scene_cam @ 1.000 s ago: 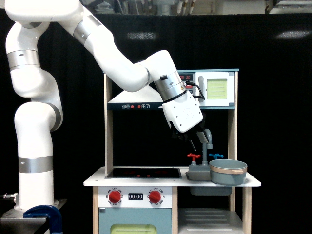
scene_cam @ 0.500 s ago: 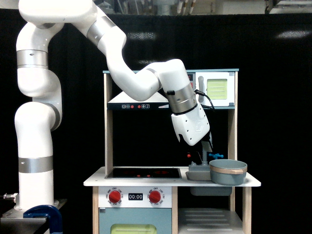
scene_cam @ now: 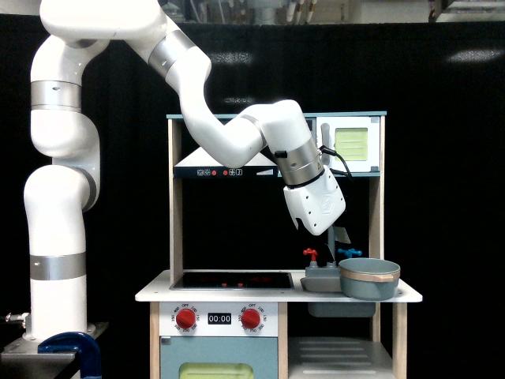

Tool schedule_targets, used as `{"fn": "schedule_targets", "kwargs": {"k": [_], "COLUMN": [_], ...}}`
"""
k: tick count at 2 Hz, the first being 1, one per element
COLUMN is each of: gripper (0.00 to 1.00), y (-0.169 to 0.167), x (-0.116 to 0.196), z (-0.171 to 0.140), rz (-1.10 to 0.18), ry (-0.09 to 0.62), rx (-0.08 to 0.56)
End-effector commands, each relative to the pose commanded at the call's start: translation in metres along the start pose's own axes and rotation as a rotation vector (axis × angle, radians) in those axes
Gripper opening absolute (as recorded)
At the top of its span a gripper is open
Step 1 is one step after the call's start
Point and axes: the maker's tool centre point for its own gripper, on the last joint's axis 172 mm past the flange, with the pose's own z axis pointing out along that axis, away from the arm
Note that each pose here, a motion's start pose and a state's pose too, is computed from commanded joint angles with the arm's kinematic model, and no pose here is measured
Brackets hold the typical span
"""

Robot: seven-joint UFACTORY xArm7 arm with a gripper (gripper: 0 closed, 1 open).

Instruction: Put the bowl inside the kitchen cabinet

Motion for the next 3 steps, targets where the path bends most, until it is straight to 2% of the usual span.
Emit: {"fn": "schedule_targets", "kwargs": {"k": [1, 2, 3], "gripper": [1.00, 1.00, 1.00], "y": [-0.008, -0.002, 0.015], "x": [-0.002, -0.001, -0.006], "z": [-0.005, -0.006, 0.010], "rz": [-0.139, -0.153, -0.153], "ry": [-0.022, -0.050, -0.050], "rx": [-0.042, -0.052, -0.052]}}
